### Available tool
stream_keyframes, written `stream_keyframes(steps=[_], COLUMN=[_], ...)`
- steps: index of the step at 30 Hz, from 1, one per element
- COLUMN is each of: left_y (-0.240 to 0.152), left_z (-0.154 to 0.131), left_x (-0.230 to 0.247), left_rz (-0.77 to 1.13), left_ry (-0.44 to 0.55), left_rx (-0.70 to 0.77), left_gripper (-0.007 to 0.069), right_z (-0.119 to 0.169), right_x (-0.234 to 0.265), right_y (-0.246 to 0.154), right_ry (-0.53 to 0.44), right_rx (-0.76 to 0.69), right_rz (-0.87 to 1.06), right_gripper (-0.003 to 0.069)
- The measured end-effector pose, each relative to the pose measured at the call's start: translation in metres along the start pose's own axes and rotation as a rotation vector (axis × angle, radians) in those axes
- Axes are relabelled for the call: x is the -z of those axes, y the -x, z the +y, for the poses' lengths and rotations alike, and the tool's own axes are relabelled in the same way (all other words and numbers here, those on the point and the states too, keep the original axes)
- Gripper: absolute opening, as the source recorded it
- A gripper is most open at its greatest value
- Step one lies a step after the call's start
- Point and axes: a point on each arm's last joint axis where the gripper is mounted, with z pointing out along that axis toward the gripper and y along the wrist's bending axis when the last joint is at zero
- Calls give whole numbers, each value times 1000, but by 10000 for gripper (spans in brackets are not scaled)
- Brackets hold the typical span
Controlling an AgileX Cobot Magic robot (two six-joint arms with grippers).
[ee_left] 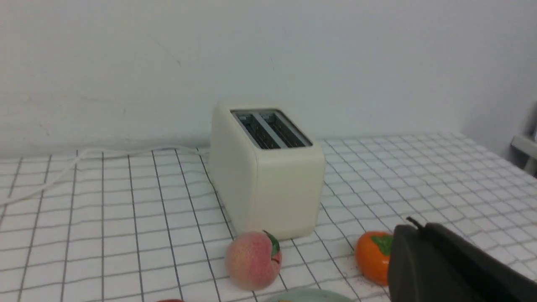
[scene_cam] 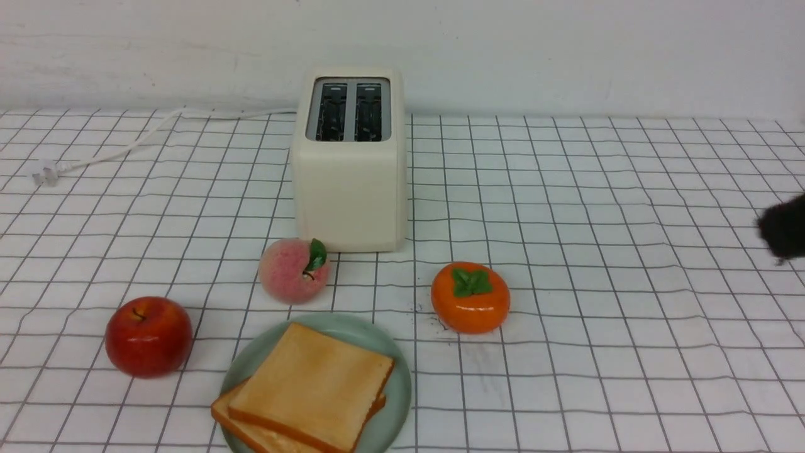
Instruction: Take toasted bread from bread machine on white checkered table place on plate.
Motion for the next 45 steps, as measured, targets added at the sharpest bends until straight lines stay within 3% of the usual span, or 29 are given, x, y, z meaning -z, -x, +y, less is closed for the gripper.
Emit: stream_keyframes(steps=[7,9,15,20,26,40,45], left_y=[-33,-48,-82,-95,-100,-106,-106], left_z=[8,12,23,27,27,27,27], left_x=[13,3,-16,-22,-23,-24,-24], left_rz=[-89,-96,-144,-176,-137,-72,-72], left_ry=[33,44,69,79,81,81,81], left_rx=[27,35,45,46,48,51,51], left_gripper=[-13,-13,-13,-11,-6,5,5], right_z=[-1,-3,-15,-29,-35,-44,-53], right_x=[47,46,18,-21,-52,-91,-104], right_y=[-92,-127,-173,-179,-184,-216,-241], right_ry=[-108,-123,-165,-199,-216,-280,-365], right_rx=[-107,-177,-304,-341,-218,-148,-294], right_rz=[-124,-165,-353,-542,-679,-568,-606], right_gripper=[-6,-6,-5,3,13,21,-18])
